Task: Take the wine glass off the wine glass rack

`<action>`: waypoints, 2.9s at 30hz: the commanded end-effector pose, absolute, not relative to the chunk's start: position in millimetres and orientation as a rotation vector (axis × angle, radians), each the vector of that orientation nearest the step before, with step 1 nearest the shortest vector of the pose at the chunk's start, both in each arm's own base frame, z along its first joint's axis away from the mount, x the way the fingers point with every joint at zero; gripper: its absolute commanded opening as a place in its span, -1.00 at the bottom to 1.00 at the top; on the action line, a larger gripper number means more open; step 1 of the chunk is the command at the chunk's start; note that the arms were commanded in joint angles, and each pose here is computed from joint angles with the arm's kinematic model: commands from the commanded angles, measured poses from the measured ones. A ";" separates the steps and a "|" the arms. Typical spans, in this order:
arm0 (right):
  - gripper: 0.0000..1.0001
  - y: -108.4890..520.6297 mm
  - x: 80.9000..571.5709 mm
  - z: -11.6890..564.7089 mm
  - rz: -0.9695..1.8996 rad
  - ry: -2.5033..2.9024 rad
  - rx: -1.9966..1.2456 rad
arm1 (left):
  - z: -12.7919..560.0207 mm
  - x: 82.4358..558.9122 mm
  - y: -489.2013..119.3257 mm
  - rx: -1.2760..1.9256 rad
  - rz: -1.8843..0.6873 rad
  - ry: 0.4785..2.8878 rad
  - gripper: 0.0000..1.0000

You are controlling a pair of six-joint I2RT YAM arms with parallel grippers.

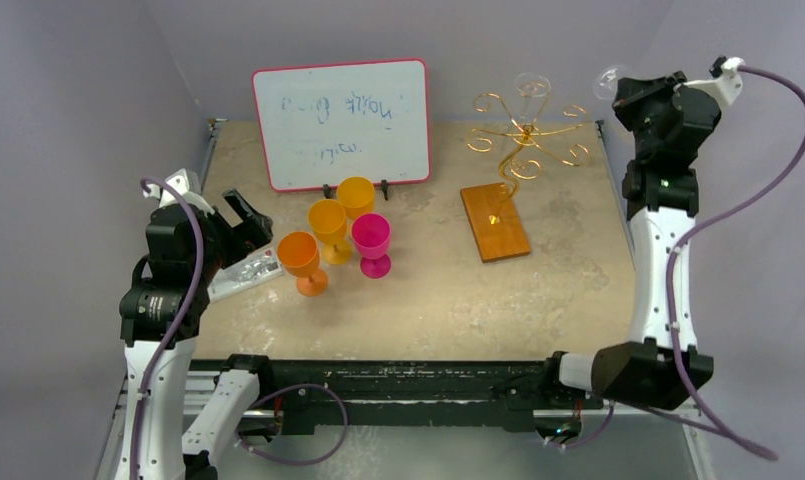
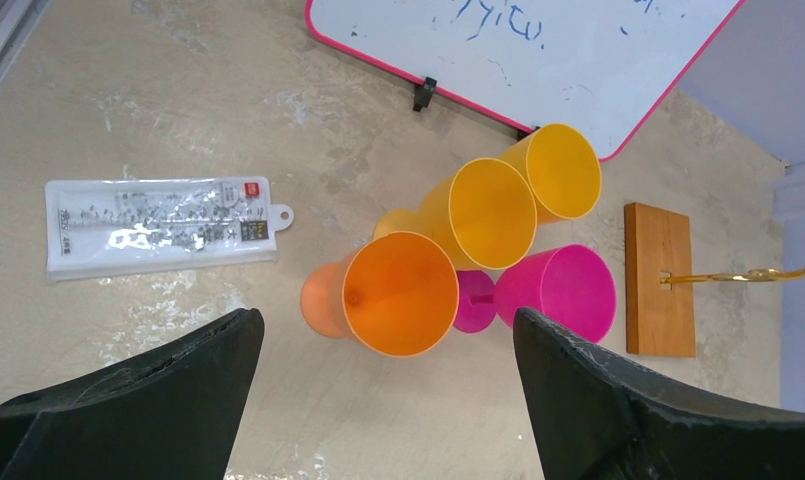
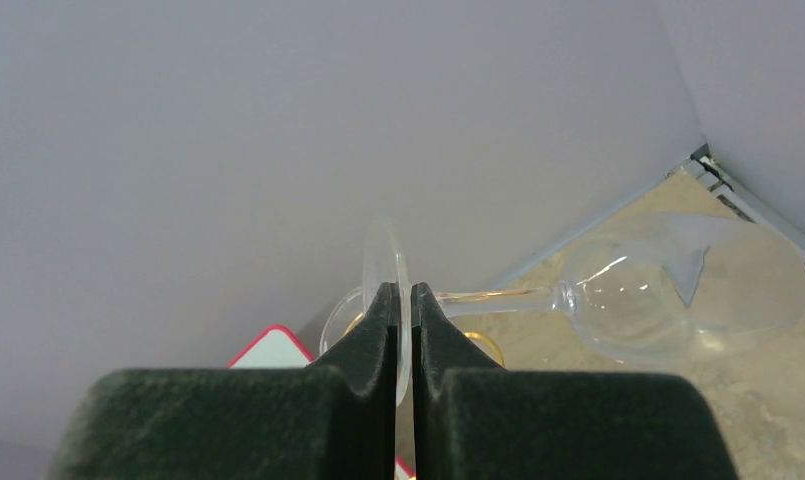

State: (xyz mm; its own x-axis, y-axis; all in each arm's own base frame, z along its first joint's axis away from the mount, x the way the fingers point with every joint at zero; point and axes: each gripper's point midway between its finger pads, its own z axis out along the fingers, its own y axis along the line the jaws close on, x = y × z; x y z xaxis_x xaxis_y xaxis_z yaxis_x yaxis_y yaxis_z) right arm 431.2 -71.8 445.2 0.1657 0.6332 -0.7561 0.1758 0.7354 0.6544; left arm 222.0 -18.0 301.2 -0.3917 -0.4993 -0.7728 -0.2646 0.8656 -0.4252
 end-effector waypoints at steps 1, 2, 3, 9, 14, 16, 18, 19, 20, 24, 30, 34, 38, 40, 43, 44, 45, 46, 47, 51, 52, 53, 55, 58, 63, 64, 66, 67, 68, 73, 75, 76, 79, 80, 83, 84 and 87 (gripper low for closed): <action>-1.00 -67.6 385.7 474.0 0.367 1.274 0.695 | 305.4 227.3 -23.5 -0.524 -0.319 1.979 0.91; -1.00 -61.2 375.9 474.2 0.390 1.269 0.675 | 305.4 227.1 -23.6 -0.523 -0.319 1.978 0.91; -1.00 -56.7 365.9 473.5 0.411 1.261 0.675 | 306.3 226.7 -24.3 -0.517 -0.323 1.978 0.91; -1.00 -46.5 316.4 472.0 0.397 1.242 0.649 | 308.4 224.4 -25.2 -0.507 -0.328 1.976 0.92; -1.00 -36.3 294.0 448.6 0.362 1.360 0.616 | 306.4 224.5 -31.3 -0.511 -0.374 1.974 0.92; -1.00 -29.1 286.4 436.6 0.382 1.394 0.603 | 304.7 223.7 -30.1 -0.524 -0.367 1.979 0.92; -1.00 -19.2 279.0 423.8 0.416 1.433 0.582 | 301.9 221.9 -29.3 -0.510 -0.349 2.006 0.92; -1.00 -14.9 274.0 418.2 0.429 1.454 0.577 | 302.8 220.3 -28.6 -0.502 -0.338 2.022 0.92; -1.00 -12.9 268.9 411.0 0.430 1.477 0.583 | 301.4 218.7 -27.8 -0.498 -0.326 2.041 0.92; -1.00 -1.7 249.5 393.2 0.477 1.509 0.594 | 303.6 212.9 -29.6 -0.481 -0.332 2.054 0.91; -1.00 50.8 222.7 348.8 0.726 1.638 0.449 | 282.6 197.7 -51.0 -0.408 -0.446 2.152 0.92; -1.00 85.0 202.4 313.5 0.894 1.745 0.301 | 278.5 178.6 -58.2 -0.375 -0.495 2.161 0.92; -1.00 121.8 177.6 278.7 1.137 1.806 0.067 | 285.7 166.2 -79.8 -0.345 -0.661 2.129 0.92; -1.00 126.3 171.3 262.0 1.177 1.847 0.054 | 286.9 161.6 -90.4 -0.324 -0.737 2.140 0.92; -1.00 131.6 163.2 247.4 1.217 1.866 0.022 | 302.5 159.4 -99.0 -0.279 -0.803 2.095 0.92; -1.00 137.9 157.7 246.0 1.277 1.859 -0.018 | 307.2 160.4 -102.1 -0.266 -0.826 2.082 0.92; -1.00 144.3 152.5 245.7 1.349 1.849 -0.048 | 309.6 163.2 -106.0 -0.255 -0.855 2.079 0.92; -1.00 149.3 148.1 243.3 1.411 1.848 -0.066 | 311.5 166.1 -110.7 -0.245 -0.891 2.079 0.92; -1.00 152.2 145.8 243.0 1.444 1.848 -0.081 | 312.5 170.6 -114.2 -0.240 -0.917 2.082 0.92; -1.00 150.4 155.3 240.3 1.394 1.900 -0.113 | 316.5 194.9 -103.6 -0.293 -0.836 2.077 0.92; -1.00 149.4 159.7 234.1 1.386 1.938 -0.103 | 315.2 203.1 -100.1 -0.322 -0.811 2.086 0.92; -1.00 148.3 164.5 225.3 1.367 1.987 -0.086 | 319.9 209.7 -103.0 -0.332 -0.841 2.063 0.92; -1.00 147.9 172.7 213.7 1.334 2.054 -0.058 | 327.3 217.3 -111.1 -0.329 -0.915 2.021 0.93; -1.00 153.4 176.7 219.5 1.334 2.019 -0.061 | 336.8 221.4 -105.9 -0.334 -0.874 2.007 0.93; -1.00 175.6 174.3 235.4 1.437 1.912 -0.077 | 327.0 224.6 -108.1 -0.319 -0.872 2.060 0.93; -1.00 179.5 175.4 234.4 1.435 1.918 -0.077 | 322.8 225.8 -108.2 -0.317 -0.866 2.079 0.93; -1.00 186.1 178.6 233.1 1.432 1.931 -0.085 | 315.6 229.9 -108.7 -0.316 -0.845 2.105 0.93; -1.00 189.3 180.0 233.5 1.431 1.936 -0.092 | 313.9 232.3 -110.3 -0.312 -0.833 2.111 0.93; -1.00 192.5 181.6 233.3 1.430 1.943 -0.096 | 313.4 234.2 -114.7 -0.305 -0.830 2.115 0.93; -1.00 203.1 188.1 241.1 1.397 1.925 -0.110 | 319.6 235.4 -174.5 -0.203 -0.882 2.102 0.93; -1.00 204.1 187.5 245.8 1.401 1.908 -0.104 | 318.0 230.8 -198.0 -0.168 -0.892 2.105 0.93; -1.00 205.2 185.4 248.8 1.417 1.892 -0.109 | 315.7 225.8 -212.4 -0.138 -0.910 2.115 0.93; -1.00 207.1 179.5 257.1 1.447 1.858 -0.135 | 308.9 204.1 -253.2 -0.041 -0.942 2.132 0.93; -1.00 207.2 178.0 258.6 1.448 1.852 -0.147 | 307.8 196.9 -264.1 -0.019 -0.941 2.127 0.93; -1.00 208.8 171.7 260.0 1.468 1.836 -0.190 | 301.6 187.4 -288.0 0.026 -0.959 2.114 0.93; -1.00 209.9 168.2 261.0 1.482 1.824 -0.218 | 299.5 187.0 -293.9 0.040 -0.973 2.114 0.93; -1.00 210.1 162.9 258.4 1.490 1.824 -0.244 | 295.3 186.2 -312.3 0.060 -1.048 2.108 0.94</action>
State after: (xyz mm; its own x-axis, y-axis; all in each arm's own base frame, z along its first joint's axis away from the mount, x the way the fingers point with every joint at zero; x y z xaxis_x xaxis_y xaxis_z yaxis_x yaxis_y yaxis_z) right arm 171.5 205.8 226.7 -0.7636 0.3168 -0.5626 -0.4459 0.3715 0.8144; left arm 167.5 -293.7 279.0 -0.7504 -0.1591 -0.6415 0.3617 0.7136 -0.6000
